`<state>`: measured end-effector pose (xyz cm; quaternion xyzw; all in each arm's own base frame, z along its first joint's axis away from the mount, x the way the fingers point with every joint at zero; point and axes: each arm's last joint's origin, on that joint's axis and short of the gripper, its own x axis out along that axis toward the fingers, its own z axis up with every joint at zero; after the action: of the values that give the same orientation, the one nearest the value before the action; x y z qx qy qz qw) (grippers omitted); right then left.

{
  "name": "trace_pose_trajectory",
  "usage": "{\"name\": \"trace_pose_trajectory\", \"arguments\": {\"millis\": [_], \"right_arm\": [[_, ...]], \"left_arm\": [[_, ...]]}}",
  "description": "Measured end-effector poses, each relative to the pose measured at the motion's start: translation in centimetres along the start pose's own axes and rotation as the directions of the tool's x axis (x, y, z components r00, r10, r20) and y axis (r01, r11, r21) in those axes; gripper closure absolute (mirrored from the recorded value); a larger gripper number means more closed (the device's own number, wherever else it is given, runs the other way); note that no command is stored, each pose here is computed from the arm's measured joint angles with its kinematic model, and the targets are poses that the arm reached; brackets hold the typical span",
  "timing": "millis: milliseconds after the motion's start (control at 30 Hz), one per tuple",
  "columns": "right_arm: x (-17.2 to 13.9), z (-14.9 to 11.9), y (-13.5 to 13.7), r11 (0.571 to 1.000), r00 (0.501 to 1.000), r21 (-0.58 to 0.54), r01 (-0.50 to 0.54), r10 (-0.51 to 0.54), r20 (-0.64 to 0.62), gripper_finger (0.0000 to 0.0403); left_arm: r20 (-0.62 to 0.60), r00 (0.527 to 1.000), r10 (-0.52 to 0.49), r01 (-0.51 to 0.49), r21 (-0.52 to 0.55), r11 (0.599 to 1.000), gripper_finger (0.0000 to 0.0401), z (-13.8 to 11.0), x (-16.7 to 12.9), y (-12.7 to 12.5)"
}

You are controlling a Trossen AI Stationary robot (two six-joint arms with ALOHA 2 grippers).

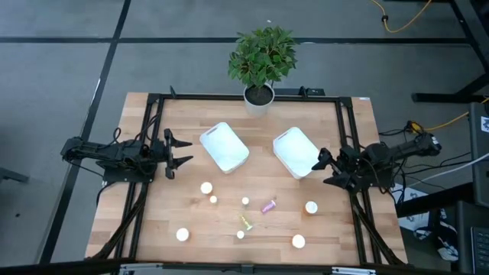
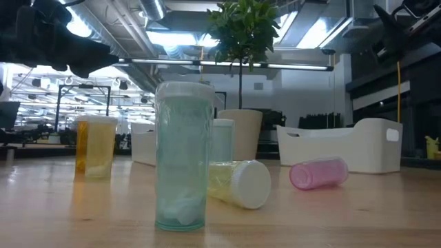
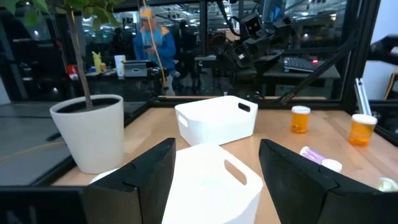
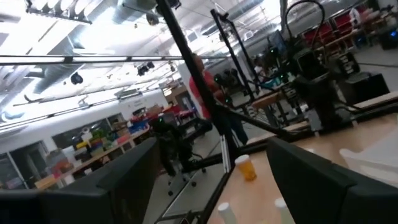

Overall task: Pick and place medicine bottles into bin by pill shape (circle, oval)
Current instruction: Put the top right orange pill bottle into the right white bin

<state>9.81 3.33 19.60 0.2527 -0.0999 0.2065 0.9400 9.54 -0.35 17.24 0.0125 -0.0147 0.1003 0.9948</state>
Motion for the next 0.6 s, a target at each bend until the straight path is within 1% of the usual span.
{"name": "trace_pose_trajectory", "arguments": {"millis": [100,233,400,600], "right_arm": [[0.5,0.0,0.1,1.000,1.000,-0.006,0.003,-0.003,-0.023,0.0102],[1.8,0.4,0.6,0.999,0.997,-0.013,0.051,-0.052,-0.064,0.0102],[4.2,0.5,1.3,0.996,0.983,-0.057,0.063,-0.072,-0.168,0.0102],[7.0,0.5,2.0,0.994,0.964,-0.060,0.088,-0.101,-0.247,0.0102]], "left_arm": [[0.000,1.000,0.000,0.000,0.005,1.000,0.0176,0.0,0.0,0.0],[0.000,1.000,0.000,0.000,-0.004,1.000,0.0176,0.0,0.0,0.0],[0.000,1.000,0.000,0.000,-0.006,1.000,0.0176,0.0,0.0,0.0],[0.000,1.000,-0.010,0.010,-0.099,0.995,0.0176,0.0,0.0,0.0]]}}
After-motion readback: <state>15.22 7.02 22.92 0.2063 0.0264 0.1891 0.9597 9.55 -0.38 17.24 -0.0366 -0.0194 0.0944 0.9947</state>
